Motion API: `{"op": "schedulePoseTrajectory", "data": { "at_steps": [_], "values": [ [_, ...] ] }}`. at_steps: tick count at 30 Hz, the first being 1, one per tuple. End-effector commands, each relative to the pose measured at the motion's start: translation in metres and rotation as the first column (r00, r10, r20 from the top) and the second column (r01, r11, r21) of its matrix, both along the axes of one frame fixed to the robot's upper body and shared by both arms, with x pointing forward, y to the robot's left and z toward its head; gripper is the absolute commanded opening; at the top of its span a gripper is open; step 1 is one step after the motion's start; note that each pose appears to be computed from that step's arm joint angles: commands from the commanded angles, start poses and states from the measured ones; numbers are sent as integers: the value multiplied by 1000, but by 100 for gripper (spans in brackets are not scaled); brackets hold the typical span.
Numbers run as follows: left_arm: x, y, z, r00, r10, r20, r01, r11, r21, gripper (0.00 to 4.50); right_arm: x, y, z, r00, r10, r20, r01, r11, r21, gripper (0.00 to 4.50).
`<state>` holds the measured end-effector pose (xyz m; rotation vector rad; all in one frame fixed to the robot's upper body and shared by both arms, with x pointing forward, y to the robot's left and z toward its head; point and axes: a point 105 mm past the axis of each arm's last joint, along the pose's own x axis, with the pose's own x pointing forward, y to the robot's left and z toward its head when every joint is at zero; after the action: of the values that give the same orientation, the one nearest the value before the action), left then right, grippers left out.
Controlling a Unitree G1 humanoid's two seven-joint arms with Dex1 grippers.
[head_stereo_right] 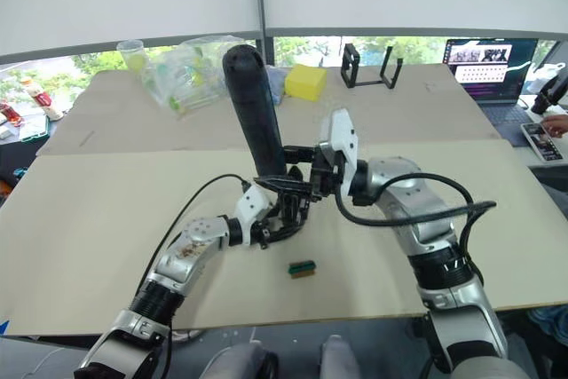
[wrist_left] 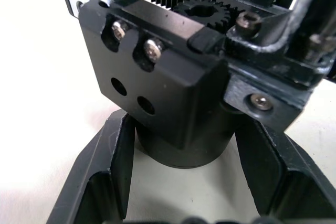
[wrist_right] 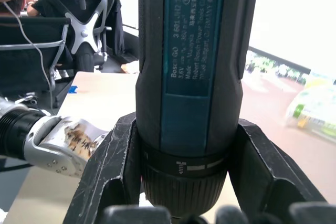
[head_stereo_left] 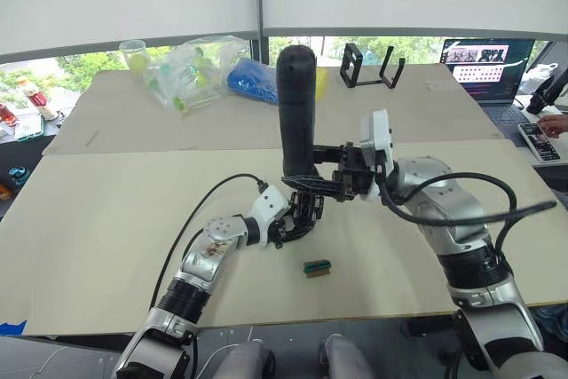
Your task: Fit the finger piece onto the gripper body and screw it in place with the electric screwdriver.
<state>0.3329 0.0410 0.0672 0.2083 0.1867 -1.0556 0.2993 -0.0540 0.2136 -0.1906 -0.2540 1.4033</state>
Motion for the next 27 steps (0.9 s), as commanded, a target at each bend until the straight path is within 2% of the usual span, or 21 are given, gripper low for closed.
{"op": "schedulePoseTrajectory", "data": {
  "at_steps": [1, 6, 13, 22, 27],
  "values": [
    [8, 4, 29, 996, 8, 89, -5, 999, -40, 229, 21, -31, -62, 957, -215, -195, 187, 970, -156, 192],
    [8, 5, 28, 996, 11, 87, -8, 999, -40, 229, 25, -34, -65, 934, -255, -251, 228, 965, -132, 192],
    [9, 3, 29, 996, 10, 89, -6, 999, -41, 229, 31, -13, -65, 954, -198, -225, 167, 975, -148, 192],
    [10, 6, 31, 996, 18, 92, -15, 999, -40, 229, 9, -7, -73, 981, -102, -168, 69, 979, -192, 192],
    [8, 6, 29, 996, 17, 86, -14, 999, -40, 229, 4, -15, -73, 981, -113, -159, 84, 980, -181, 192]
  ]
}}
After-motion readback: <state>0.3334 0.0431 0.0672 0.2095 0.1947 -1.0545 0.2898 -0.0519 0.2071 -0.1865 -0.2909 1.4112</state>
